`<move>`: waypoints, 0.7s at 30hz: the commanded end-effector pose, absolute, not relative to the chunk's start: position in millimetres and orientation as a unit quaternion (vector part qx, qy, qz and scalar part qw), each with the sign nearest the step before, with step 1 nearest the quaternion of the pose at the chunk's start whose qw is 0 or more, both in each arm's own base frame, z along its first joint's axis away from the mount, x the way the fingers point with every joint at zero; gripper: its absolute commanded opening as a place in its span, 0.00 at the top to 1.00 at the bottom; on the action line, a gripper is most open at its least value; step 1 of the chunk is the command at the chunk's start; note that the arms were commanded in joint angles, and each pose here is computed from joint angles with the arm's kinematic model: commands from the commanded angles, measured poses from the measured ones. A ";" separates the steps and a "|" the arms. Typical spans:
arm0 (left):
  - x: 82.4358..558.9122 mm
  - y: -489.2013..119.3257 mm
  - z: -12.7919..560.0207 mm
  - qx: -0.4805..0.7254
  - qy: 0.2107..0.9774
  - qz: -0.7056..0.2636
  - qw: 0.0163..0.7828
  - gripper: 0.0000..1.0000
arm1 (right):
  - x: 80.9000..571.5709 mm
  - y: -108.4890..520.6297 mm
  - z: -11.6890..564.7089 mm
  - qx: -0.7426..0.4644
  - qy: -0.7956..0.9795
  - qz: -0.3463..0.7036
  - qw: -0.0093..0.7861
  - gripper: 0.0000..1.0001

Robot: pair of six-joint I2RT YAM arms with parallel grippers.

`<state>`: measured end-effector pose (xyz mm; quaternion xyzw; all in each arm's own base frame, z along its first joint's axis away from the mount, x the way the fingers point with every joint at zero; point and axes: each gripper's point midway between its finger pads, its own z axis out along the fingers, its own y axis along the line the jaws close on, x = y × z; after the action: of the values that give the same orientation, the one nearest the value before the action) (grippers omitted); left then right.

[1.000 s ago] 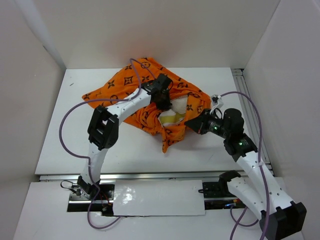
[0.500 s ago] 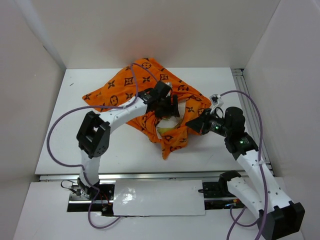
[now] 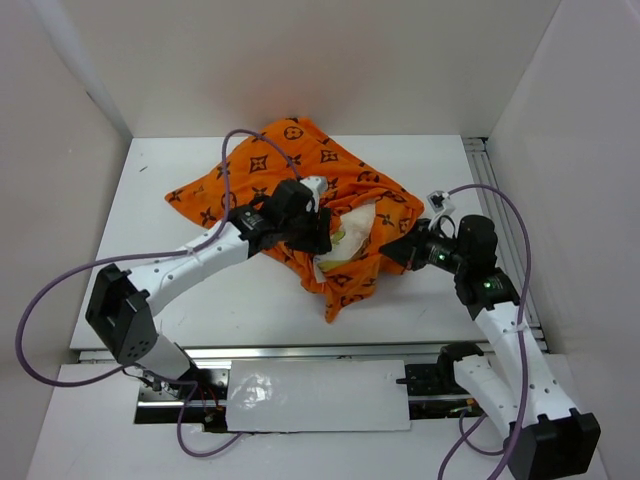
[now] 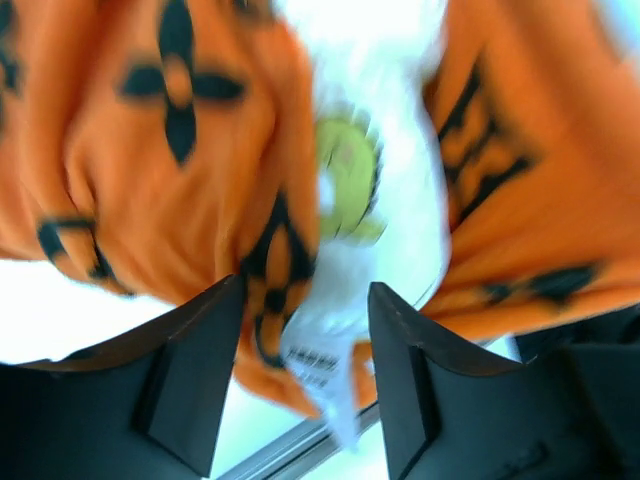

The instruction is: Put the pillow into the pillowcase

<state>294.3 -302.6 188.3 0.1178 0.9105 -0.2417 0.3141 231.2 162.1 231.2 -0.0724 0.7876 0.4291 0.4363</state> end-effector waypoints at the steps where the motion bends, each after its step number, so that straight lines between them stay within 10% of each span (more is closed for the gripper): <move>1: 272.5 -303.5 174.8 0.175 0.907 -0.238 0.300 0.36 | 227.6 163.6 241.2 -0.099 0.772 0.442 0.445 1.00; 5: 272.1 -319.3 159.0 0.184 0.912 -0.229 0.287 0.49 | 226.1 166.5 241.7 -0.114 0.767 0.455 0.438 1.00; 10: 305.8 -338.8 144.7 0.143 0.919 -0.209 0.301 0.97 | 217.3 170.5 241.8 -0.134 0.760 0.469 0.430 1.00; 21: 307.3 -406.8 68.8 0.171 0.927 -0.251 0.219 1.00 | 198.4 185.4 316.6 -0.199 0.677 0.534 0.467 1.00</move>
<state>297.0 -380.5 84.8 0.1762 0.9342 -0.2239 0.2146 220.3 169.5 232.3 -0.0961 0.7716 0.4740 0.4132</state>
